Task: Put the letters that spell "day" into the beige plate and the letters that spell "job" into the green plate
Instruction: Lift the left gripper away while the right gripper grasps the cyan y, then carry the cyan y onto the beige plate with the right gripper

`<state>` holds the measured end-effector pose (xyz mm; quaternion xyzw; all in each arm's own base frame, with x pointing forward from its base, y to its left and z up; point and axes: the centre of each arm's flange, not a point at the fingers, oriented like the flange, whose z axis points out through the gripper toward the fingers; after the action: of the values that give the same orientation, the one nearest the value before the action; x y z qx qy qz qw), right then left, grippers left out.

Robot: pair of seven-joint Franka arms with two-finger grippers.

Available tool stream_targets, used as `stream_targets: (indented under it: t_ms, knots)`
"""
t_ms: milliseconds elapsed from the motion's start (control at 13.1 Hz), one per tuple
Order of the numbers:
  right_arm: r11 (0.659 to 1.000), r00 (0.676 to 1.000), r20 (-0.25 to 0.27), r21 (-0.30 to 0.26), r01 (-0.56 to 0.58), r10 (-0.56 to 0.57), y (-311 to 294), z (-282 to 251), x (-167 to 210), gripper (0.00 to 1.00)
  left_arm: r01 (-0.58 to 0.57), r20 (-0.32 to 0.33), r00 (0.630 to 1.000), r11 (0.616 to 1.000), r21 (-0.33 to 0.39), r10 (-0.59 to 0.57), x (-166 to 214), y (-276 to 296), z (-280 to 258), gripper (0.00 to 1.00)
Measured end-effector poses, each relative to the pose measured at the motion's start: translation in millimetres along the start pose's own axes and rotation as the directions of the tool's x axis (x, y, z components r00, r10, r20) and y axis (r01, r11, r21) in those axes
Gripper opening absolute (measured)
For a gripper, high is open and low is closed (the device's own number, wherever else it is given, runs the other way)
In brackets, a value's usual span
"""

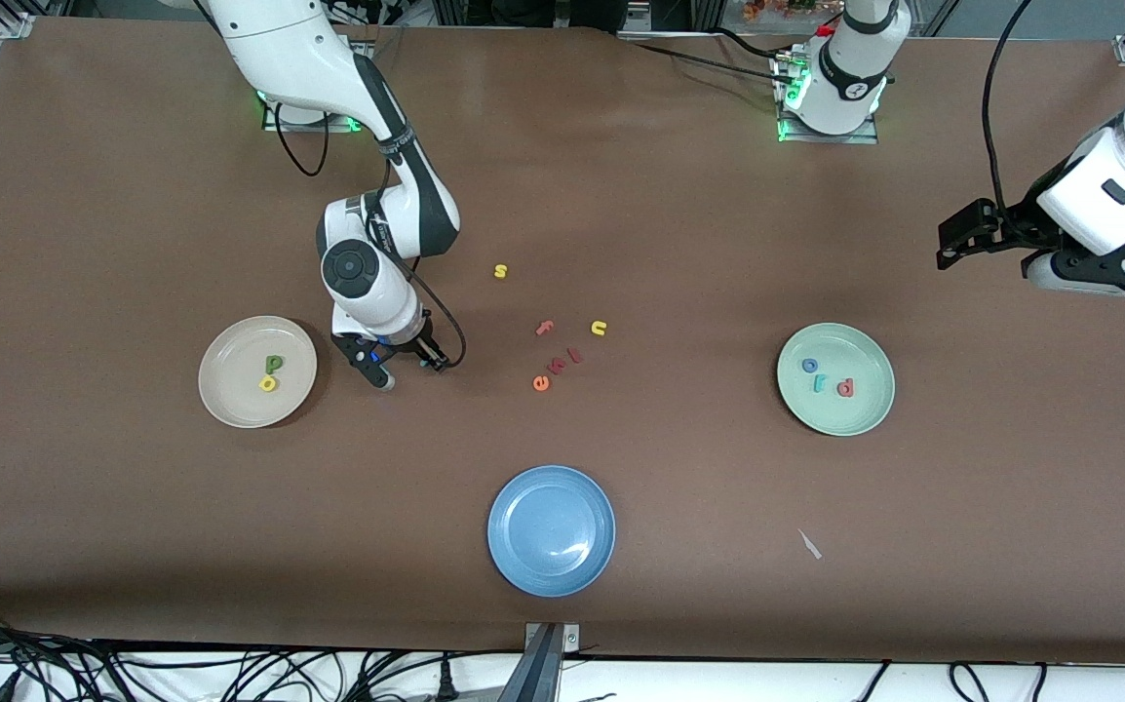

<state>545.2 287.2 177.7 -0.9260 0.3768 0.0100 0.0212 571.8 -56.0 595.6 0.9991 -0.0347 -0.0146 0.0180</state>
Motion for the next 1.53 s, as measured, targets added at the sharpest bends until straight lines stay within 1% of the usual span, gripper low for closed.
stream_targets:
  t_ms: [153,229,306,382,535,612,688,765,841,918,1529]
  knots:
    - [1.000,1.000,0.000,0.000,0.002,-0.002,0.0,0.0,0.0,0.53,0.001,-0.001,1.000,1.000,0.000,-0.001,0.4,-1.0,0.2,1.00]
    - [1.000,1.000,0.000,0.000,0.003,-0.003,0.0,0.1,0.0,0.48,0.001,-0.001,1.000,1.000,0.000,-0.001,0.5,-1.3,0.2,1.00]
    - [1.000,1.000,0.000,0.000,0.004,-0.004,0.1,0.2,0.0,0.48,0.000,-0.002,1.000,1.000,0.000,0.000,0.6,-1.3,0.1,1.00]
    - [1.000,1.000,0.000,0.000,0.004,-0.004,0.1,0.1,0.1,0.44,0.000,-0.004,1.000,1.000,0.000,0.000,0.8,-1.3,-0.3,1.00]
    - [1.000,1.000,0.000,0.000,0.004,-0.004,0.1,0.1,0.2,0.43,0.000,-0.007,1.000,1.000,0.000,0.000,1.0,-1.3,-1.5,1.00]
    - [1.000,1.000,0.000,0.000,0.004,-0.004,0.1,0.0,0.3,0.39,0.000,-0.008,1.000,1.000,0.000,0.000,1.1,-1.3,-1.8,1.00]
    - [1.000,1.000,0.000,0.000,0.004,-0.004,0.1,0.0,0.4,0.38,0.000,-0.008,1.000,1.000,0.000,0.000,1.1,-1.4,-2.1,1.00]
    - [1.000,1.000,0.000,0.000,0.004,-0.004,0.1,-0.1,0.5,0.36,0.001,-0.009,1.000,1.000,0.000,-0.001,1.2,-1.5,-2.2,1.00]
    - [1.000,1.000,0.000,0.000,0.004,-0.004,0.1,-0.2,0.6,0.36,0.001,-0.009,1.000,1.000,0.000,-0.001,1.2,-1.9,-2.1,1.00]
    - [1.000,1.000,0.000,0.000,0.004,-0.004,0.1,-0.3,0.8,0.33,0.003,-0.009,1.000,1.000,0.000,-0.003,1.4,-2.6,-2.0,1.00]
    - [1.000,1.000,0.000,0.000,0.004,-0.004,0.1,-0.6,0.9,0.27,0.007,-0.007,1.000,1.000,-0.001,-0.007,2.2,-5.1,-0.8,1.00]
